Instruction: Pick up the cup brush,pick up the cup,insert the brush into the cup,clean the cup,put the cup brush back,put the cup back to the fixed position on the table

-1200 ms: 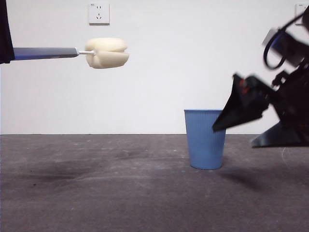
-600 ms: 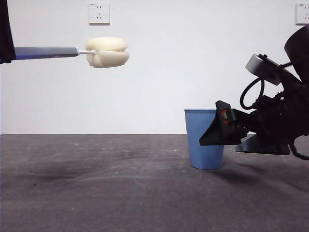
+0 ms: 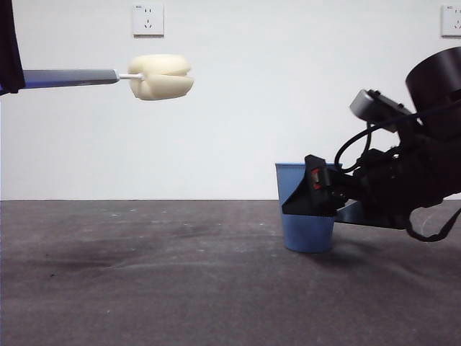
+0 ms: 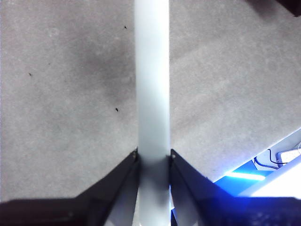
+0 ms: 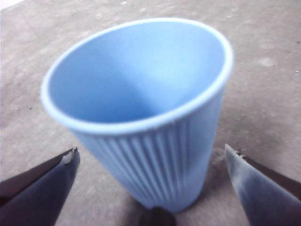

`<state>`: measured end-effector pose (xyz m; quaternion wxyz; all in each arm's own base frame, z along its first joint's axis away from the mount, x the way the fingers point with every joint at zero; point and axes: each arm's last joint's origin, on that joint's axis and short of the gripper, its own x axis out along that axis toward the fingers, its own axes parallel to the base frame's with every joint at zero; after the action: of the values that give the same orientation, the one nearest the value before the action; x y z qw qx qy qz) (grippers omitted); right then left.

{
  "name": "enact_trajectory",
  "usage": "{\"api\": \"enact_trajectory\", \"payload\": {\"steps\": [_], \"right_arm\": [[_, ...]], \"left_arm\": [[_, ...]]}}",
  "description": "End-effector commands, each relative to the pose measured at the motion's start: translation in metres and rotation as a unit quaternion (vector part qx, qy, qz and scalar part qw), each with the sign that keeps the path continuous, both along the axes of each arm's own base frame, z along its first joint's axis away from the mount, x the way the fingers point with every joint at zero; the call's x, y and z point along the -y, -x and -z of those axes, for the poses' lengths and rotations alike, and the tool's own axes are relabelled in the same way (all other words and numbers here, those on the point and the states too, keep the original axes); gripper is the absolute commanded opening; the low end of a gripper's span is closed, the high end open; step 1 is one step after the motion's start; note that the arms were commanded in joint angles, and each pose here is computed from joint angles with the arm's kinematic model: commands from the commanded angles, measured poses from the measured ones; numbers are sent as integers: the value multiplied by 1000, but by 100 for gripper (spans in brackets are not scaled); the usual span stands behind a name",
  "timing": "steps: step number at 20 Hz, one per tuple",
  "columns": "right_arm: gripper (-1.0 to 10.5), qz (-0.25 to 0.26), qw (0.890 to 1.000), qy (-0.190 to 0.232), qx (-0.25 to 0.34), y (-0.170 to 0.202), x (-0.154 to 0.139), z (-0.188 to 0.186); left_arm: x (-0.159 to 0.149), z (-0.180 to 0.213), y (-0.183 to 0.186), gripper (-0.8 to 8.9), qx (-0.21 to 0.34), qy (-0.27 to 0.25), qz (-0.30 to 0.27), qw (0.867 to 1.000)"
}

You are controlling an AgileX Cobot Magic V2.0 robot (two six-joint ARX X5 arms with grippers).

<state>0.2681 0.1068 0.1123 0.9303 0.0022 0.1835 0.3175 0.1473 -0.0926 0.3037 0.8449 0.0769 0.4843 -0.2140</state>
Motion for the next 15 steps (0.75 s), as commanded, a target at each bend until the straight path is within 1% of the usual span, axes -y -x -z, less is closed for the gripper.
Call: {"api": "enact_trajectory", "payload": {"steps": [1,4,5,7,9,12,15], "right_arm": [[629,-3,1000,-3,-5,-6,-5,4],[625,-1,1000,-8,-10,-13,-9,6],[605,1,1000,-10,-11,-14,-10,6],[454,3,1000,-10,-10,-15,-10,6],[368,13,1000,-6,-9,-15,-9,6],[176,10,1000,-7,-9,-15,-10,6],[51,6,1000,-7,-10,-14,-11,6]], "left_arm": [[1,-1,0,-12,4,2,2,1000],[1,-1,0,-12,5,1,2,1000],[1,-1,0,-12,4,1,2,1000],[1,-1,0,-12,5,1,2,1000],[1,-1,0,-12,5,1,2,1000],[1,-1,0,-12,5,1,2,1000],[1,-1,0,-12,6,-1,2,1000]]}}
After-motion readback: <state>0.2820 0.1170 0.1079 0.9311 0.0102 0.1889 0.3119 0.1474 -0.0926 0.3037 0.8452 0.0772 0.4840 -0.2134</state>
